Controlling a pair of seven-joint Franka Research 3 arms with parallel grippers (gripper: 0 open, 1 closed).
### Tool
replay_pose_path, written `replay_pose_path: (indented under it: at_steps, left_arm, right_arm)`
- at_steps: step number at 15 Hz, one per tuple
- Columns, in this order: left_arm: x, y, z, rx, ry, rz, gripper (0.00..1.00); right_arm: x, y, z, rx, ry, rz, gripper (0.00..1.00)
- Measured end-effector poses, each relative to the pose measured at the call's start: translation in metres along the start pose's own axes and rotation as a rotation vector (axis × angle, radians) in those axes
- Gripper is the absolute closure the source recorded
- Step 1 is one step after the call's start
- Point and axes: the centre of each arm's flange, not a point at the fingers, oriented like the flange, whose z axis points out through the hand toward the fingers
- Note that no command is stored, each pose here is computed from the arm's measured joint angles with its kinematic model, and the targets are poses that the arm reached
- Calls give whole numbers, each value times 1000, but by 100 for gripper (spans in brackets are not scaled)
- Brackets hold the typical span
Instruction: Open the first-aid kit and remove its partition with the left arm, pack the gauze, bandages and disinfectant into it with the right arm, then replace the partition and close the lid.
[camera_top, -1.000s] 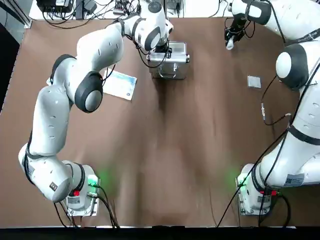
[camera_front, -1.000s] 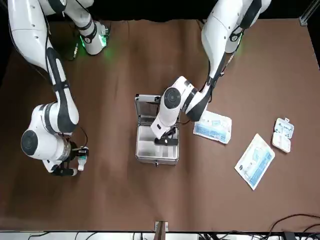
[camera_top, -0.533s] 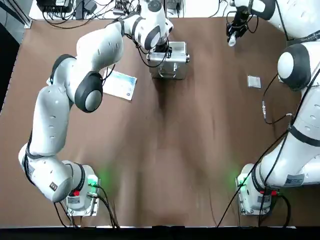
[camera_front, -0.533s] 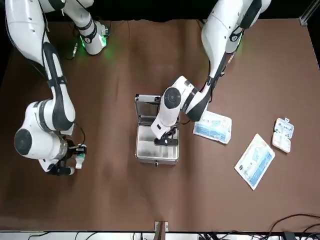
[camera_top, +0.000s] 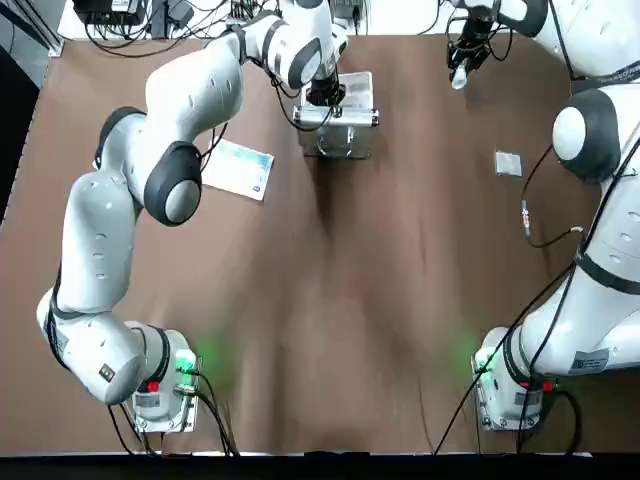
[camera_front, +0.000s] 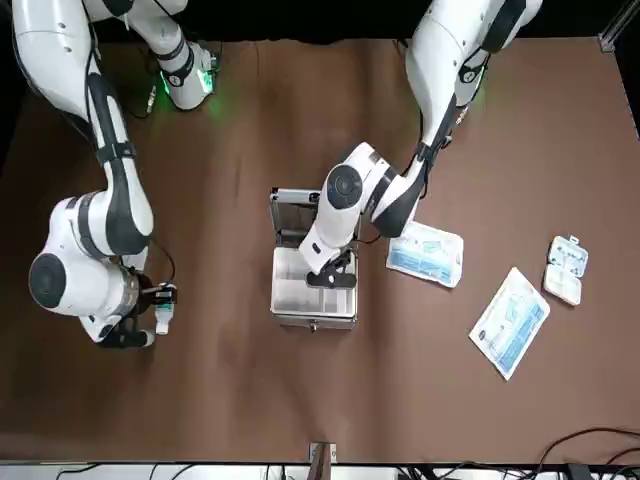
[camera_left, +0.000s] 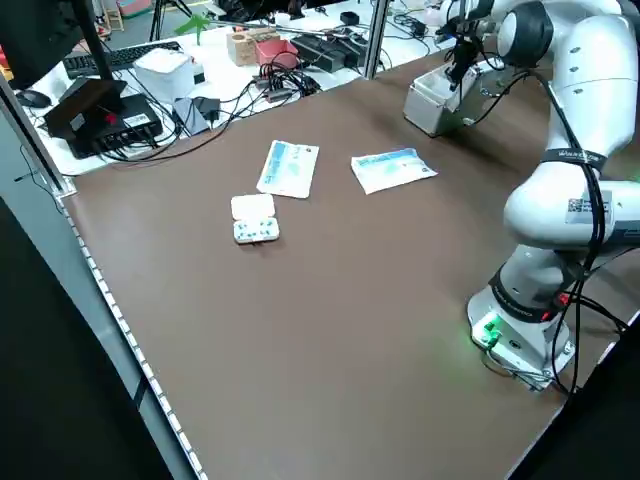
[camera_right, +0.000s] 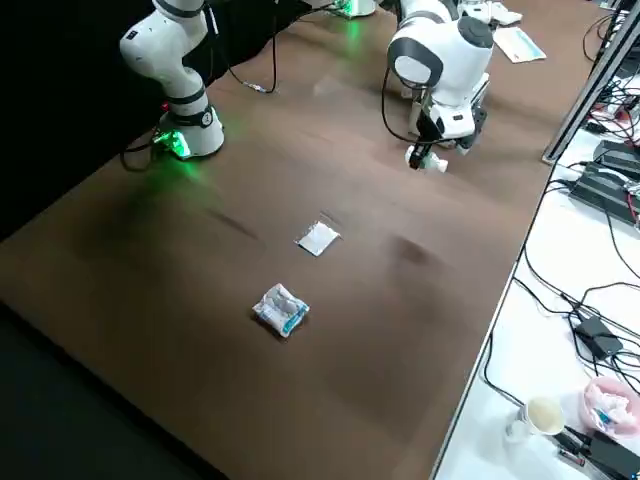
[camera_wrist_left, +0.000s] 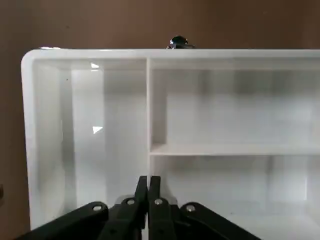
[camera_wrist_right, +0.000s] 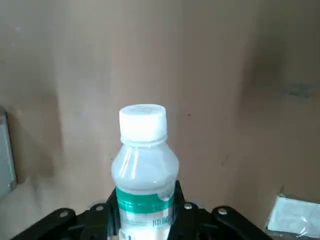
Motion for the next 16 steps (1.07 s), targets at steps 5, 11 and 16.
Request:
replay_pose_path:
  at_steps: [5,11,16]
  left_arm:
    - [5,-4,-41,3,11,-8,96]
    - [26,-35,-108,6,38,-58,96]
    - [65,-108,-140,38,33,-85,96]
  right_arm:
    - [0,-6,1,-1,0,25,60]
    - [-3,-43,-3,-2,12,76,60]
    - [-13,-123,-3,9,55,197,60]
